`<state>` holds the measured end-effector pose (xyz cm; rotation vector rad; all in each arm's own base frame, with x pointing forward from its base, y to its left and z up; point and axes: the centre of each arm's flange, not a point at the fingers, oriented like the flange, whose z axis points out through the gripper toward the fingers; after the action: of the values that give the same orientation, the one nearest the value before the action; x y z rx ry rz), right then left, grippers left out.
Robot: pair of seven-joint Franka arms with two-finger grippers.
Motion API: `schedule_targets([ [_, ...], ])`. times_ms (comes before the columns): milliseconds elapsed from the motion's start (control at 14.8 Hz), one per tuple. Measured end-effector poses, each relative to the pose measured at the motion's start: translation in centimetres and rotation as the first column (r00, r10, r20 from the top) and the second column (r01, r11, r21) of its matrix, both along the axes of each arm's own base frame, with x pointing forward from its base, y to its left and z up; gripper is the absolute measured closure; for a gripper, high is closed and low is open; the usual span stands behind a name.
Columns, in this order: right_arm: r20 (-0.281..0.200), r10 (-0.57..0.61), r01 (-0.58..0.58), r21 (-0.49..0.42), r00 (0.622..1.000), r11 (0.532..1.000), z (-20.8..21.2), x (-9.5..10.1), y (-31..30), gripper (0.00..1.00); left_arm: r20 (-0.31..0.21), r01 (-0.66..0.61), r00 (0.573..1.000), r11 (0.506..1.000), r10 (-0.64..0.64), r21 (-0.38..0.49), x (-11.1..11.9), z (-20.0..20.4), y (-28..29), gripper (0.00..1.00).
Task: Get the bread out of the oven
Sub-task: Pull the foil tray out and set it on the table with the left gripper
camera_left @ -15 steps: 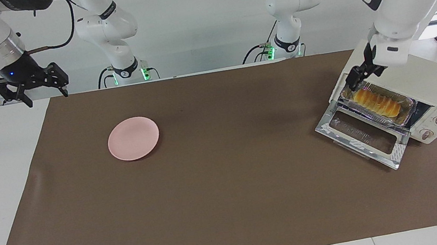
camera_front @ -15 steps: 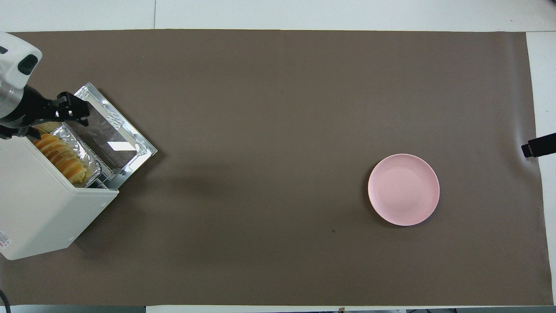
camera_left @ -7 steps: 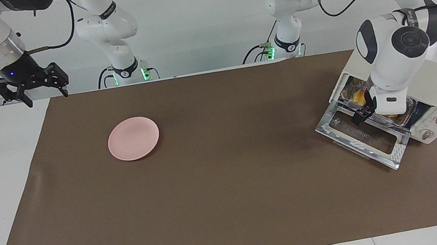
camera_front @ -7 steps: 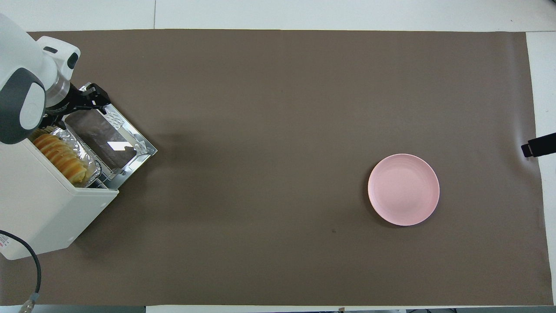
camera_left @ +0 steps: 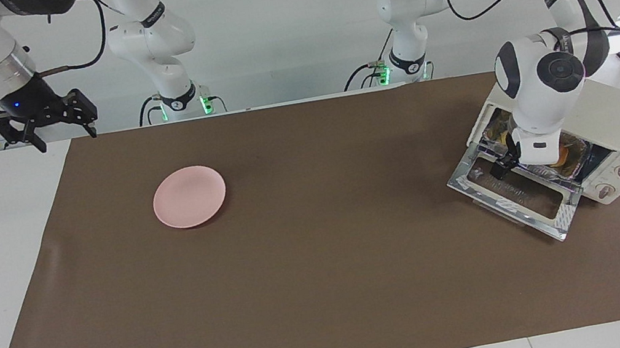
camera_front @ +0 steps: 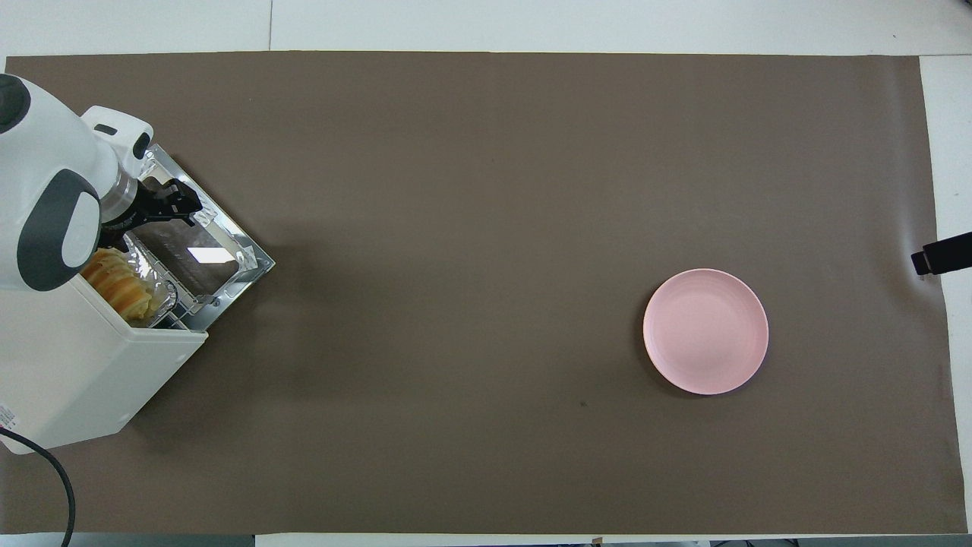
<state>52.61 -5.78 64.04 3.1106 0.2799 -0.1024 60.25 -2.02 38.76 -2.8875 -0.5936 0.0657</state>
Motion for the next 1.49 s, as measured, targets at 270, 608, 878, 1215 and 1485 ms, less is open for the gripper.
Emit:
schedule_targets([
  [270, 0.0, 0.0, 0.0, 0.0, 1.0, 1.0, 0.0, 0.0, 0.0, 0.0, 0.001, -0.009, 1.0, 1.0, 0.009, -0.004, -1.1, -2.1, 1.1, 0.47],
  [608, 0.0, 0.0, 0.0, 0.0, 1.0, 1.0, 0.0, 0.0, 0.0, 0.0, 0.034, 0.017, 0.999, 1.0, -0.017, 0.01, -0.8, -0.7, 0.5, 0.99],
  [878, 0.0, 0.0, 0.0, 0.0, 1.0, 1.0, 0.0, 0.0, 0.0, 0.0, 0.071, 0.143, 0.987, 0.99, -0.143, 0.013, 2.3, 5.6, -9.1, 0.99],
  [1215, 0.0, 0.0, 0.0, 0.0, 1.0, 1.0, 0.0, 0.0, 0.0, 0.0, 0.098, 0.424, 0.902, 0.905, -0.42, -0.027, -0.9, 6.8, -30.6, 0.99],
  [1485, 0.0, -0.001, 0.001, 0.0, 1.0, 1.0, 0.0, 0.0, -0.1, 0.0, 0.064, 0.533, 0.846, 0.841, -0.53, -0.087, -4.2, 1.3, -42.5, 0.99],
])
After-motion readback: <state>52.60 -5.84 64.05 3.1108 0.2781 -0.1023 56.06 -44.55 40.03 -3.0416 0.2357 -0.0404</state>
